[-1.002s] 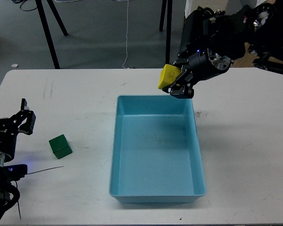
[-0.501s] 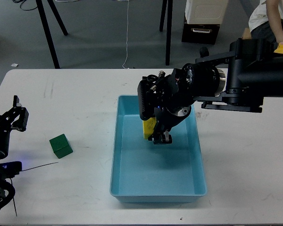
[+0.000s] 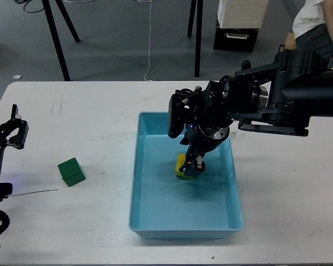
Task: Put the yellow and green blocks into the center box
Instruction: 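Lower the yellow cube into the tub and open the right gripper, then withdraw the right arm up and away from the tub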
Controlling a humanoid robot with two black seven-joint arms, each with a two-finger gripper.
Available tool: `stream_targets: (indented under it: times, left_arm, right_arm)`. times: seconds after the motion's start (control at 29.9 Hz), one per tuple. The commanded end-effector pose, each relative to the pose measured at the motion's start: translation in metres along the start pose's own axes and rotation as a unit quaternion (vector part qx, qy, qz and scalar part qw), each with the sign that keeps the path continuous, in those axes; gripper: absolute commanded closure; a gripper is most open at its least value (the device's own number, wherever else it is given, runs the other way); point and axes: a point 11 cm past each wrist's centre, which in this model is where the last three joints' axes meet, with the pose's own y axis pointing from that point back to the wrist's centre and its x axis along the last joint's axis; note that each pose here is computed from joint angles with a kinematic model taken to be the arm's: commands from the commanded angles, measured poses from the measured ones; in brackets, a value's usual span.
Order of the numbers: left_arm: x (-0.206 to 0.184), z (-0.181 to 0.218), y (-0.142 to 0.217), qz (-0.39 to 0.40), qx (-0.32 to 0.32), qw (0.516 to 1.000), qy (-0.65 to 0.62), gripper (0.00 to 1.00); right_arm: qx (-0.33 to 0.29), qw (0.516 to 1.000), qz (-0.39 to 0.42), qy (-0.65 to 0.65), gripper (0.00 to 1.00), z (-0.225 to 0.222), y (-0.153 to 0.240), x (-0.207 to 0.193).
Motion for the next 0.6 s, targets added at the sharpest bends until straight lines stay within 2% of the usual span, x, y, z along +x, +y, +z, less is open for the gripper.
stream_targets:
  times: [0.0, 0.1, 0.23, 0.27, 0.37, 0.5, 0.57]
  left_arm:
    - [0.001, 0.028, -0.014, -0.003, 0.002, 0.995, -0.095, 0.0]
    - [0.004, 0.056, -0.029, -0.018, -0.017, 0.992, -0.127, 0.0]
    - [-0.019, 0.087, -0.051, -0.104, -0.061, 0.973, -0.194, 0.0]
    - [-0.023, 0.09, -0.055, -0.121, -0.051, 0.964, -0.232, 0.0]
    - [-0.043, 0.094, -0.066, -0.181, -0.011, 0.91, -0.373, 0.0]
    - [-0.066, 0.093, -0.081, -0.234, 0.022, 0.826, -0.512, 0.0]
    - [-0.075, 0.098, -0.087, -0.251, 0.037, 0.767, -0.589, 0.0]
  right_arm:
    - [-0.005, 0.994, 0.086, -0.06, 0.02, 0.017, 0.028, 0.026]
    - [0.001, 0.973, 0.19, -0.131, 0.02, 0.035, 0.055, 0.06]
    - [0.015, 0.93, 0.323, -0.172, 0.02, 0.05, 0.1, 0.118]
    - [0.026, 0.919, 0.351, -0.178, 0.02, 0.049, 0.109, 0.129]
    - [0.072, 0.878, 0.423, -0.213, 0.02, 0.045, 0.124, 0.149]
    - [0.164, 0.81, 0.502, -0.256, 0.02, 0.027, 0.136, 0.179]
    - [0.202, 0.765, 0.54, -0.288, 0.02, 0.027, 0.142, 0.182]
